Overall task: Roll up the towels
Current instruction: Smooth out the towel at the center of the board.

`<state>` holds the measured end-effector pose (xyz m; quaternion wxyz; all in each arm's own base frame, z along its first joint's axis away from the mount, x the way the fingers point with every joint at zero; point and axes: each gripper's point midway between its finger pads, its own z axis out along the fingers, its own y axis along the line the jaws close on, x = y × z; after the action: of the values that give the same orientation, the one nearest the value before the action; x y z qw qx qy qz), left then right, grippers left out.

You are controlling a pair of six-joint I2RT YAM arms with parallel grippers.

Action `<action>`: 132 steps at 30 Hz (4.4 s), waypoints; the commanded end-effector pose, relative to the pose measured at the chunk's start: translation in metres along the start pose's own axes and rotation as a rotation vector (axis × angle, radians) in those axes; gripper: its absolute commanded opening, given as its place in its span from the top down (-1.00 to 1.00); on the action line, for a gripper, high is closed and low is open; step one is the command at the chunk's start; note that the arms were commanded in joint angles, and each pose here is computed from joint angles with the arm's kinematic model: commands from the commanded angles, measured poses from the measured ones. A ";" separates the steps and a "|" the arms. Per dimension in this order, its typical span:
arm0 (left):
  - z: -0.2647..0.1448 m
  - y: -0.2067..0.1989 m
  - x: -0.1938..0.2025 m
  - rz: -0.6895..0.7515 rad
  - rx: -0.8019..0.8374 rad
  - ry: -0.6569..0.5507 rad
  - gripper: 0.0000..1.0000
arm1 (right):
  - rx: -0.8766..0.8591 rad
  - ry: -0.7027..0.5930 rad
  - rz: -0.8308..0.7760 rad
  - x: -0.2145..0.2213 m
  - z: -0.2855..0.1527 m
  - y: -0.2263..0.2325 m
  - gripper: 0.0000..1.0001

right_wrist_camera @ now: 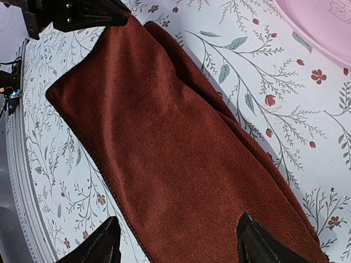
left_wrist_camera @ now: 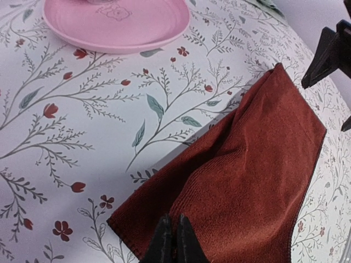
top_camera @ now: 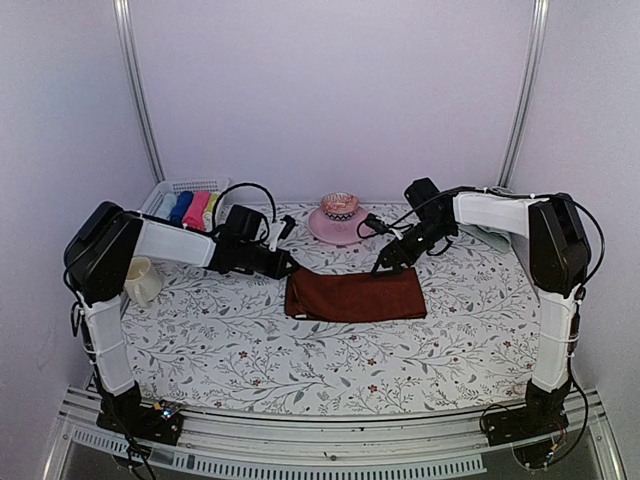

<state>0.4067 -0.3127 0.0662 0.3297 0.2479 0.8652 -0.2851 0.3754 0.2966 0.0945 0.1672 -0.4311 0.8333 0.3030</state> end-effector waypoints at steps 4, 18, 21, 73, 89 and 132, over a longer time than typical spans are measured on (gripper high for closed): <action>0.008 0.005 -0.009 0.043 -0.043 0.009 0.90 | -0.003 0.014 0.003 0.006 0.009 -0.004 -0.47; 0.021 0.029 0.006 0.039 -0.143 0.066 0.81 | -0.032 0.023 0.010 0.010 0.014 -0.001 -0.47; 0.019 0.028 0.001 0.040 -0.147 0.056 0.42 | -0.053 0.022 0.000 0.010 0.014 0.005 -0.47; -0.039 -0.055 0.076 0.120 -0.493 -0.041 -0.94 | -0.030 0.021 0.038 0.014 0.044 -0.003 -1.00; -0.047 -0.028 0.092 0.094 -0.610 -0.004 -0.95 | -0.022 0.034 0.043 0.018 0.047 -0.006 -1.00; -0.017 -0.067 -0.010 0.057 -0.198 -0.153 0.56 | -0.007 -0.065 0.072 0.005 0.002 -0.027 -0.22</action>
<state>0.3493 -0.3269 0.1079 0.4398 0.1864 0.8681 -0.1353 0.3956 0.2858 0.0798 0.1848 -0.3979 0.8427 0.3119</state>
